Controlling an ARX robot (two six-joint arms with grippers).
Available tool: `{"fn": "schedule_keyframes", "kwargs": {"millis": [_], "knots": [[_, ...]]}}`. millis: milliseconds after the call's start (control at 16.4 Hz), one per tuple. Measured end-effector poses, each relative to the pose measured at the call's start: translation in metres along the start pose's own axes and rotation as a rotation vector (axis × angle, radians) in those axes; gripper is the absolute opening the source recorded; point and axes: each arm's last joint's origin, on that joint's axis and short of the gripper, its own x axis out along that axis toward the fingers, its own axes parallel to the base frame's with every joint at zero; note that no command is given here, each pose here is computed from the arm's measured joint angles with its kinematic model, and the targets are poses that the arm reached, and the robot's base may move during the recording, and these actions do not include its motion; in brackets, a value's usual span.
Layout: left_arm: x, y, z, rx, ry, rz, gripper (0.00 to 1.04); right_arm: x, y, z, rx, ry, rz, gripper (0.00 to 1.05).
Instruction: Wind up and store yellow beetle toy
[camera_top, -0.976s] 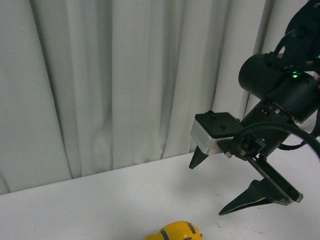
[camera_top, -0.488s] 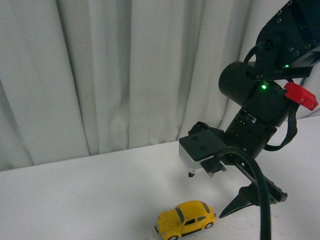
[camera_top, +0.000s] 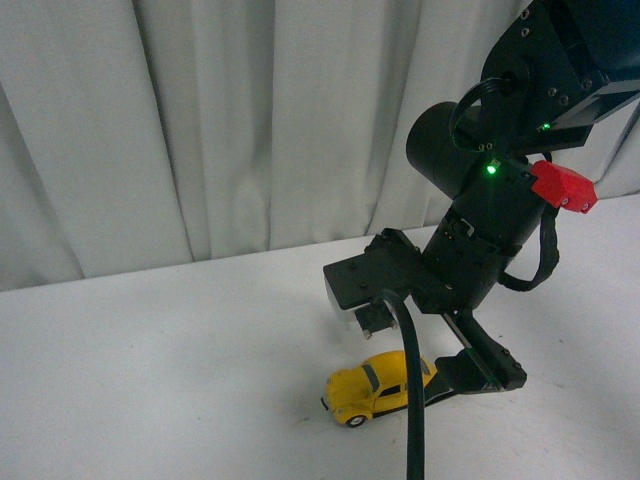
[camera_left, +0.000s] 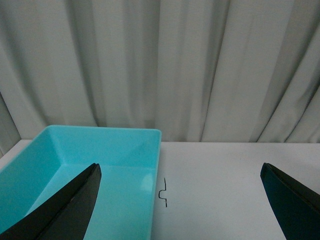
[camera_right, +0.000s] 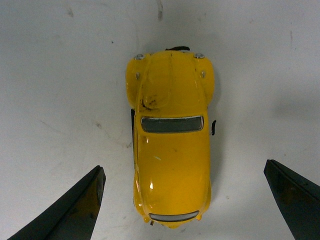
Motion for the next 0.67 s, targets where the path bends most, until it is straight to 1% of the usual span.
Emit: {"fn": "schedule_keyframes", "kwargs": {"millis": [183,366,488,671], "knots": [[0.0,0.0,0.0,0.0,0.0,0.0,0.98,0.011,0.002,0.001,-0.033,0.037,0.012,0.98],[0.0,0.0,0.0,0.0,0.0,0.0,0.98,0.02,0.005,0.009,-0.113,0.051,0.019,0.98],[0.0,0.0,0.0,0.0,0.0,0.0,0.98,0.027,0.012,0.013,-0.133,0.061,0.042,0.98],[0.0,0.0,0.0,0.0,0.0,0.0,0.98,0.026,0.016,0.016,-0.124,0.079,0.057,0.98]]}}
